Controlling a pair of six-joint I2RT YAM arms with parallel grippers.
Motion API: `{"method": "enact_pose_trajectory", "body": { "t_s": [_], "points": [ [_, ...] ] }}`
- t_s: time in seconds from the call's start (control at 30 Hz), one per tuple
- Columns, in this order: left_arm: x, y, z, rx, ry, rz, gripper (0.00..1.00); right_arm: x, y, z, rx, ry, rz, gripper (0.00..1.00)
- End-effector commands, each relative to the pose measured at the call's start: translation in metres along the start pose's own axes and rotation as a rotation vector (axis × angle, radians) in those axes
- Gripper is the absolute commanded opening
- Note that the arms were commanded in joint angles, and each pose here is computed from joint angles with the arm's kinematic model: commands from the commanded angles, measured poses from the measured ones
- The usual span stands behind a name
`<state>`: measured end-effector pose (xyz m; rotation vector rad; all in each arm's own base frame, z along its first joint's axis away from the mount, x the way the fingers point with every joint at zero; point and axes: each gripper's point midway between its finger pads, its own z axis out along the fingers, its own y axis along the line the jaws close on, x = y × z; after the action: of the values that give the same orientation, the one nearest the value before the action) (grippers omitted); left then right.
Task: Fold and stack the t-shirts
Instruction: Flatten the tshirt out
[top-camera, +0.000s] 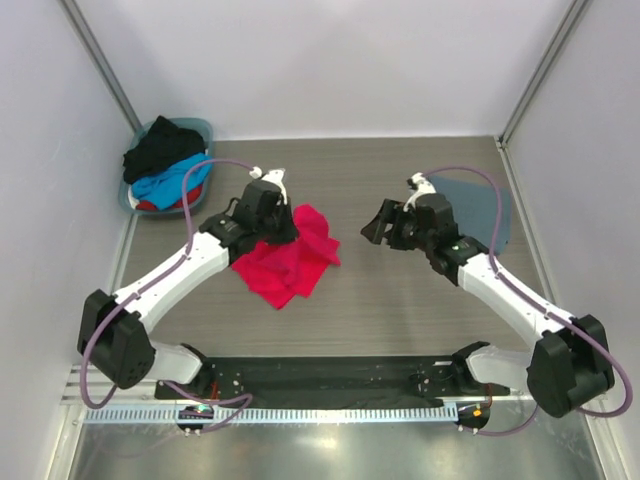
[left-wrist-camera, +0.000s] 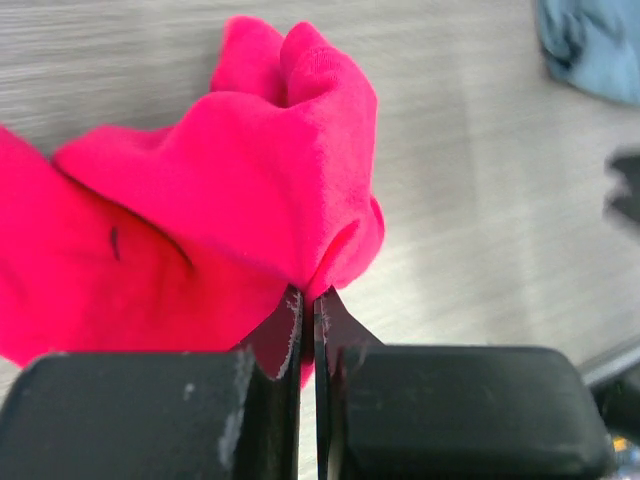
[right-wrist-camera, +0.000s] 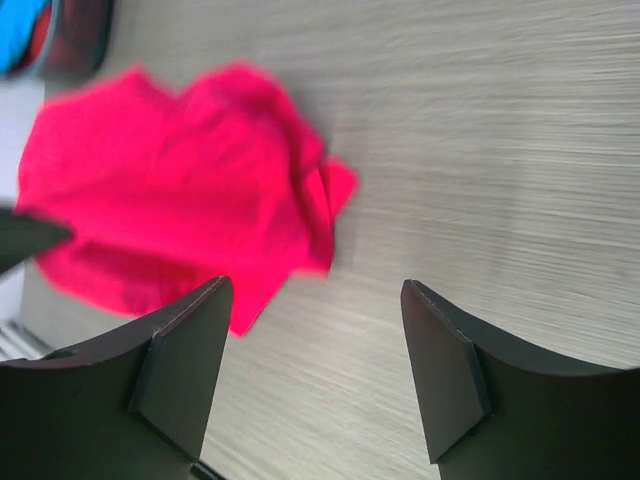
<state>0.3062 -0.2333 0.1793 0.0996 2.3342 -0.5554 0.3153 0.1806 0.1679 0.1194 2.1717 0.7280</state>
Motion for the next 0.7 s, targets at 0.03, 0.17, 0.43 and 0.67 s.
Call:
{"method": "enact_pose_trajectory", "body": {
  "t_s": [0.03, 0.17, 0.43, 0.67],
  "points": [
    [-0.044, 0.025, 0.017, -0.094, -0.119, -0.088, 0.00, 0.008, 0.033, 0.013, -0.074, 0.046, -0.111, 0.73],
    [-0.031, 0.042, 0.056, -0.075, -0.044, -0.123, 0.00, 0.024, 0.026, 0.034, 0.011, 0.089, -0.171, 0.72],
    [-0.042, -0.038, -0.013, 0.339, -0.148, -0.094, 0.00, 0.010, 0.011, 0.036, 0.155, 0.009, -0.164, 0.68],
    [-0.015, -0.124, -0.132, 0.498, -0.248, 0.031, 0.00, -0.031, -0.011, -0.007, 0.289, -0.224, -0.112, 0.71]
  ]
}}
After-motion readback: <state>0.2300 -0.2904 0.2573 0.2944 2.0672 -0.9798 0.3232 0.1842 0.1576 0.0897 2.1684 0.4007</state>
